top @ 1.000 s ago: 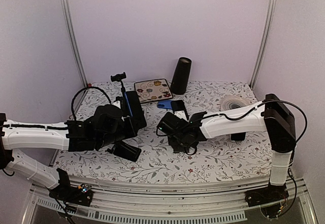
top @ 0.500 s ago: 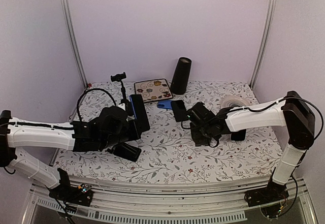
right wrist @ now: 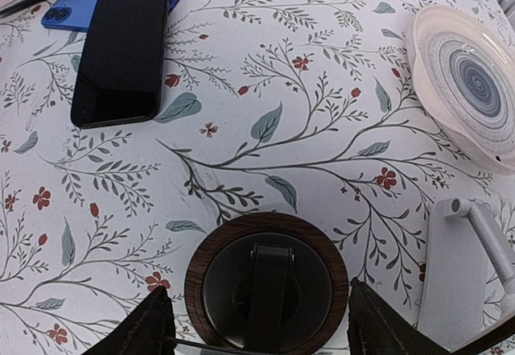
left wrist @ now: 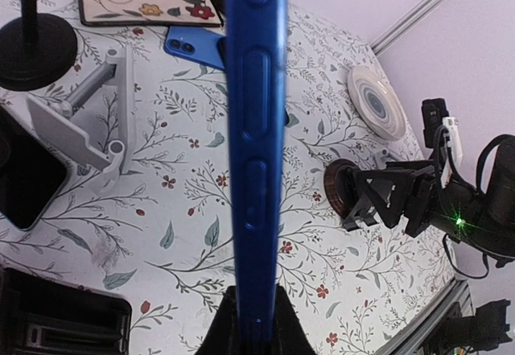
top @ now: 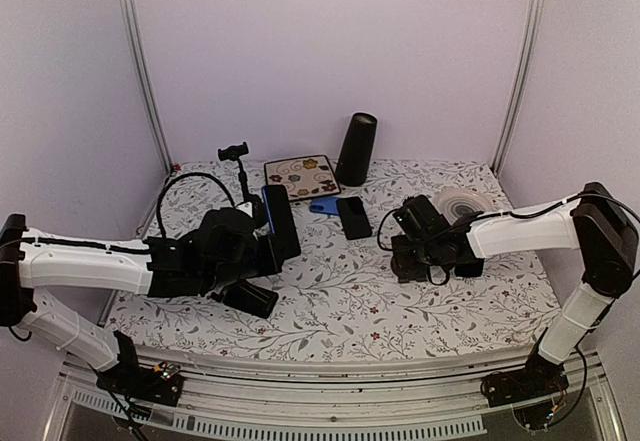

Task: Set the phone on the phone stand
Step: Move the phone stand to the center of the board, then pass from the left arm to the right, then place the phone on the phone stand.

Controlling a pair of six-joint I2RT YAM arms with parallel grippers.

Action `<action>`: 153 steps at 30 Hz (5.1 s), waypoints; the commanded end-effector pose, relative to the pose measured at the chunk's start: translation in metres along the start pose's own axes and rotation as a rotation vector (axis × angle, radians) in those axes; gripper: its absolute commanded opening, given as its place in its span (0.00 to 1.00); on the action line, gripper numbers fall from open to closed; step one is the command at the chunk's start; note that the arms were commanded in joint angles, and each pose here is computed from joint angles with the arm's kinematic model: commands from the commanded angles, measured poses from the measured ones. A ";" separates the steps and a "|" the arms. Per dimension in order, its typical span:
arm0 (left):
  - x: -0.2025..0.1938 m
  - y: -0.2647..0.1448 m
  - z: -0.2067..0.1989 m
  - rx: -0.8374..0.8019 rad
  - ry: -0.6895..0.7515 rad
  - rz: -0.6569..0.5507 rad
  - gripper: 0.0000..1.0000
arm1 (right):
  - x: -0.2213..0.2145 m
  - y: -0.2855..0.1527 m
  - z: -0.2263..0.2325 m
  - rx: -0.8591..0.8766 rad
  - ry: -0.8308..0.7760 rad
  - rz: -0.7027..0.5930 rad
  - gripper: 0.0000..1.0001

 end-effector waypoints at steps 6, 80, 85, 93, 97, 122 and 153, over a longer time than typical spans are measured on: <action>0.010 0.000 -0.027 -0.092 -0.002 -0.037 0.00 | 0.013 -0.005 -0.012 0.085 0.041 -0.087 0.58; -0.031 0.012 -0.107 -0.424 0.327 0.090 0.00 | 0.088 -0.171 0.014 0.771 0.192 -0.376 0.99; -0.039 0.019 -0.113 -0.407 0.355 0.113 0.00 | 0.091 -0.176 0.022 0.789 0.199 -0.377 0.99; -0.050 0.026 -0.121 -0.396 0.398 0.138 0.00 | 0.091 -0.174 0.025 0.774 0.212 -0.367 0.99; -0.055 0.029 -0.124 -0.381 0.419 0.145 0.00 | 0.089 -0.169 0.026 0.756 0.226 -0.345 0.99; -0.061 0.035 -0.121 -0.333 0.431 0.149 0.49 | 0.081 -0.160 0.020 0.641 0.224 -0.308 0.35; -0.038 0.023 -0.073 -0.174 0.241 0.072 0.97 | 0.047 -0.061 -0.014 0.019 0.145 -0.305 0.31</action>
Point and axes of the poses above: each gripper's point midway between its finger pads, its own y axis out along the fingers, its own z axis along the line the jaws close on, x = y × z, the point moved 9 cm from there along -y, back along the fingers, and after that the axes turned 9 degrees about -y, right-handed, at the moved point
